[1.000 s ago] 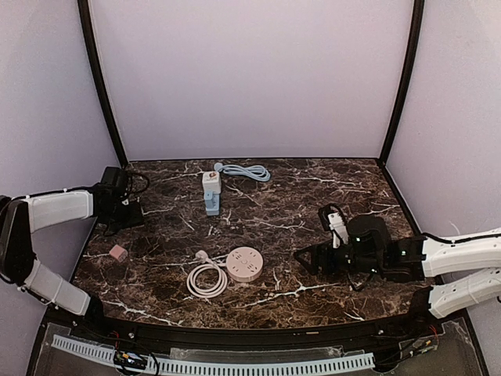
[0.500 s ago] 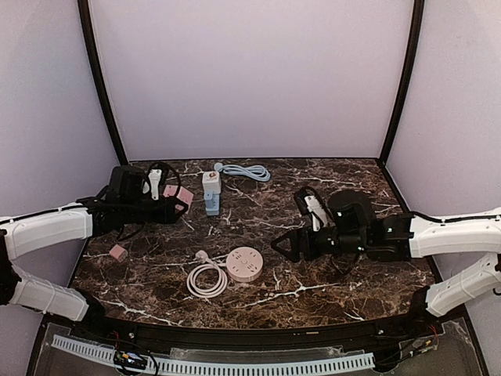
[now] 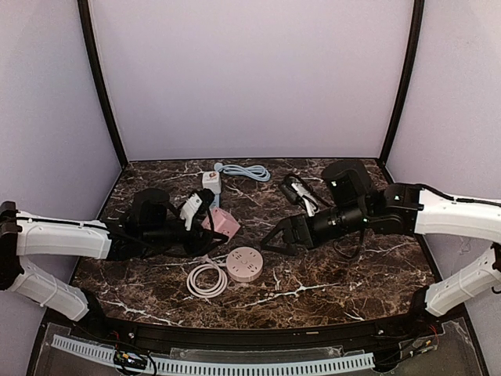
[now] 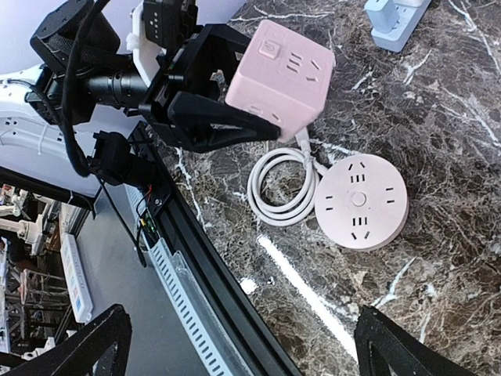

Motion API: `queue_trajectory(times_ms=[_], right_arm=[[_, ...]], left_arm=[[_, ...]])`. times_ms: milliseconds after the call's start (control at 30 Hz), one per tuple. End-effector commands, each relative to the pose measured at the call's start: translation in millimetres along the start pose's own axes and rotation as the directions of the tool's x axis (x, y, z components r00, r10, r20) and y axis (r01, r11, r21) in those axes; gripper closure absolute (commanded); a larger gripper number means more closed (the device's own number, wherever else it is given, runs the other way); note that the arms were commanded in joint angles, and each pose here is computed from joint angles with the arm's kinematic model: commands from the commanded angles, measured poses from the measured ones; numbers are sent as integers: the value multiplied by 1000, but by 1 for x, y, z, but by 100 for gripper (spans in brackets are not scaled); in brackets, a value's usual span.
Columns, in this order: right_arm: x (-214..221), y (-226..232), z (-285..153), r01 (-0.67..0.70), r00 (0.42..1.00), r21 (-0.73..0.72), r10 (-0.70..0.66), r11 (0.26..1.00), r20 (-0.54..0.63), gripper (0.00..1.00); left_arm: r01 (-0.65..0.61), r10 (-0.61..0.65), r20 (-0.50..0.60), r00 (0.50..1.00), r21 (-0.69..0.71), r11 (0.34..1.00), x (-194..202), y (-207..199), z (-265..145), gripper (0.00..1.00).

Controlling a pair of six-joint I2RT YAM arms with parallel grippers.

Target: Insert the plug

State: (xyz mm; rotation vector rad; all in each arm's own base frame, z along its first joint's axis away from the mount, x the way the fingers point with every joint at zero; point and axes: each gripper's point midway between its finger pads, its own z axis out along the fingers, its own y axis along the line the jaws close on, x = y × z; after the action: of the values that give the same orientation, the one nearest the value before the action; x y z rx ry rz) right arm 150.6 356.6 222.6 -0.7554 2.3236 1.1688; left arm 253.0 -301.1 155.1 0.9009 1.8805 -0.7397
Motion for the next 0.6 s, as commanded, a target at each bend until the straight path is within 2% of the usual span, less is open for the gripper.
queue_trajectory(times_ms=[0, 300, 567], right_arm=[[12, 10, 2, -70, 992, -20, 67, 997, -109, 1], [25, 15, 28, -117, 971, 29, 121, 993, -205, 1], [20, -4, 52, -174, 962, 129, 196, 976, -189, 1]], left_arm=[[-140, 133, 81, 988, 85, 987, -12, -27, 8, 72], [-214, 202, 82, 976, 172, 962, -2, -63, 23, 73], [-274, 261, 87, 961, 225, 935, 7, -89, 25, 74]])
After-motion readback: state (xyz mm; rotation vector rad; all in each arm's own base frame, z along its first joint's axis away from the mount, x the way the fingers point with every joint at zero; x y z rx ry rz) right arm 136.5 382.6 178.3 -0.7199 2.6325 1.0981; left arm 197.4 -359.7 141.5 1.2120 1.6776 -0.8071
